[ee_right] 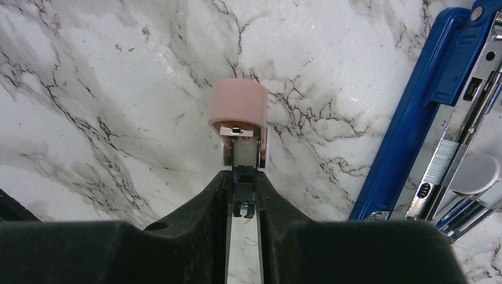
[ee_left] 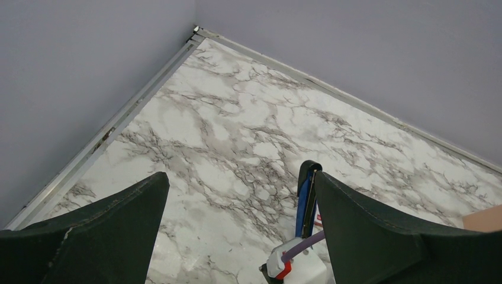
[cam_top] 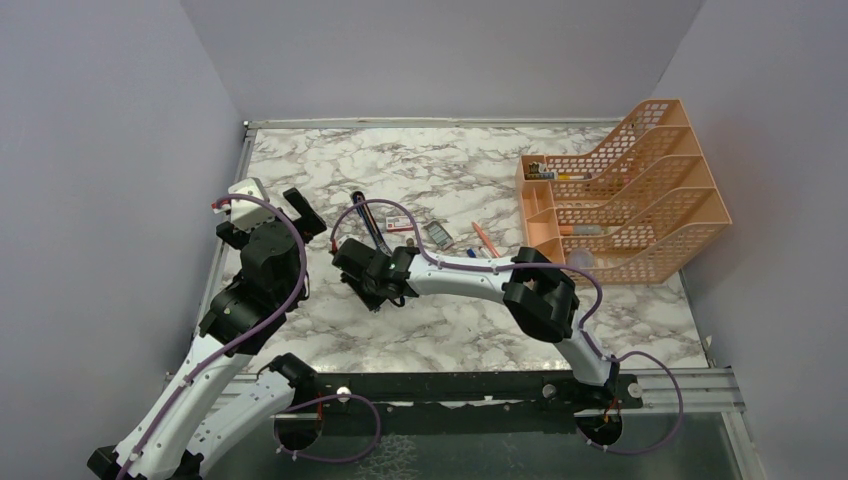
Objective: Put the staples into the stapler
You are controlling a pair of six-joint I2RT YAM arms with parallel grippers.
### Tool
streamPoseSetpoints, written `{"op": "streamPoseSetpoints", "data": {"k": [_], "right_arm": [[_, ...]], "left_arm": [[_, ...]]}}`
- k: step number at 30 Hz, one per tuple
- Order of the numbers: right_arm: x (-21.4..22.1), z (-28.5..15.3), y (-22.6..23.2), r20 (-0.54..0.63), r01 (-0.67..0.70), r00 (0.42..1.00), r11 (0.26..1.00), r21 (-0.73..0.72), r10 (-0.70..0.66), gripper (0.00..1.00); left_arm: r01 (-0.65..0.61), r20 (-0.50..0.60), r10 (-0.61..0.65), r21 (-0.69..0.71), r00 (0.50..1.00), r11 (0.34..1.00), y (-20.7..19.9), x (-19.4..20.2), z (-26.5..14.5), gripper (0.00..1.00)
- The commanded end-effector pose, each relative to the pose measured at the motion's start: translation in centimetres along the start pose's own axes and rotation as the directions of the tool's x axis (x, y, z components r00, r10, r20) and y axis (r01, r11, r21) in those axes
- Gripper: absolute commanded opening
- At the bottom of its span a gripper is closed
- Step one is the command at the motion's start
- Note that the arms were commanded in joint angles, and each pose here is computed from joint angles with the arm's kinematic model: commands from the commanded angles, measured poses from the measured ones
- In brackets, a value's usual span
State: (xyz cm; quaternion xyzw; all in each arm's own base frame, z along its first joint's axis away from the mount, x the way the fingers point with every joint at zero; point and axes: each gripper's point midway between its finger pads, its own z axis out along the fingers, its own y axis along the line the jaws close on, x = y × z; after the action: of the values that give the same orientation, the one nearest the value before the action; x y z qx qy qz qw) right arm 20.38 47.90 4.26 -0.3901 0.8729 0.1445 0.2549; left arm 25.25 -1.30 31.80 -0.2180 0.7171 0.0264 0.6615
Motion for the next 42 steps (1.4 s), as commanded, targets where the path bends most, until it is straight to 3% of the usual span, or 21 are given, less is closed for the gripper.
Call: {"op": "streamPoseSetpoints", "data": {"k": [1,30,42], "right_arm": [[1.8,-0.2,-0.2,-0.046,0.018,0.999,0.999,0.031,-0.017,0.25],[2.0,-0.6,-0.8,-0.040,0.016,0.999,0.997,0.078,-0.013,0.27],[-3.2,-5.9,-0.3,0.155,-0.107,0.983,0.994,0.037,0.100,0.39]], "left_arm": [[0.019,0.013,-0.019,-0.002,1.000,1.000,0.1,-0.3,0.0,0.94],[0.020,0.011,-0.020,-0.001,1.000,1.000,0.1,-0.2,0.0,0.94],[0.020,0.009,-0.020,0.004,1.000,1.000,0.0,-0.2,0.0,0.94]]}}
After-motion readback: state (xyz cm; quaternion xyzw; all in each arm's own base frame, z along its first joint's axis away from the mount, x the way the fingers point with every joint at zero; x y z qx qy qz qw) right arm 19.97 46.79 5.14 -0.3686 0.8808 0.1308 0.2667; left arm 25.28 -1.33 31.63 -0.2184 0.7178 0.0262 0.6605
